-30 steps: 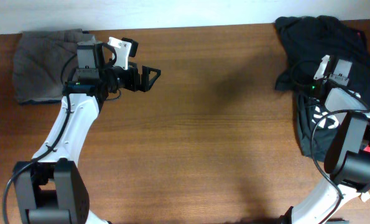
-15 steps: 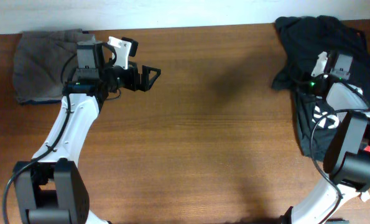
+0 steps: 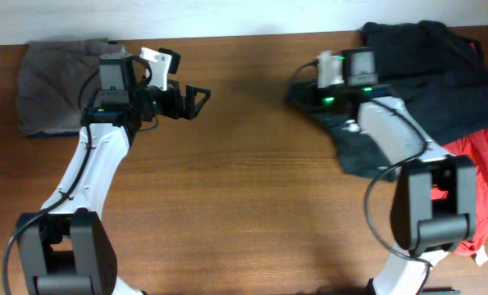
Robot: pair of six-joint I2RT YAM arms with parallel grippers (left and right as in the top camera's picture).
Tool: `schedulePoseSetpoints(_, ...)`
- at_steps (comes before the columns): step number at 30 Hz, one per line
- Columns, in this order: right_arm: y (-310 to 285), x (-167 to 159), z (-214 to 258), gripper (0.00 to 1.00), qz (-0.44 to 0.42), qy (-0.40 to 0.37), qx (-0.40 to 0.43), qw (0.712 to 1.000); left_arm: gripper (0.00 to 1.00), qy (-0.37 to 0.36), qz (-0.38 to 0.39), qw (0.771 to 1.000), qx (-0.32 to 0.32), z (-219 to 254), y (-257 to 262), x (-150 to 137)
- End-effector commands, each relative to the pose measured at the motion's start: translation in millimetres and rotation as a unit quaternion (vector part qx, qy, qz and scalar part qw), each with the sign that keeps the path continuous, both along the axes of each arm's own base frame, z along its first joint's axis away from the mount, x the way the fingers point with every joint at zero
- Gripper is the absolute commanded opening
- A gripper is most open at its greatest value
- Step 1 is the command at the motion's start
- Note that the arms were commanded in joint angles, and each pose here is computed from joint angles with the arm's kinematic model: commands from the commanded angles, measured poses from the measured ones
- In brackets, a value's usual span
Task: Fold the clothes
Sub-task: 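Drag the black T-shirt with the right gripper to the table center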
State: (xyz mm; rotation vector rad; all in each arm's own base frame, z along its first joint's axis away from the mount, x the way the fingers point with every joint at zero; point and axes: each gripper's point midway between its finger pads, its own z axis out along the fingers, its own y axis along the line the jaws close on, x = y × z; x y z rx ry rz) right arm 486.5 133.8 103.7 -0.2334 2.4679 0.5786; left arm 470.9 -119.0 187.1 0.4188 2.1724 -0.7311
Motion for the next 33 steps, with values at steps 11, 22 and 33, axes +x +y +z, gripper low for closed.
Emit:
schedulePoseSetpoints(11,193,-42,80,0.04,0.131,-0.103,0.048,0.985,0.99,0.027,0.092,0.995,-0.009,-2,89,7)
schedulePoseSetpoints(22,239,-68,99,0.04,0.157,-0.107,0.082,0.978,0.99,0.037,0.144,0.989,-0.012,-5,139,4)
schedulePoseSetpoints(33,166,-49,164,0.77,0.116,-0.096,0.035,0.988,0.93,0.033,0.125,0.991,-0.028,1,129,1)
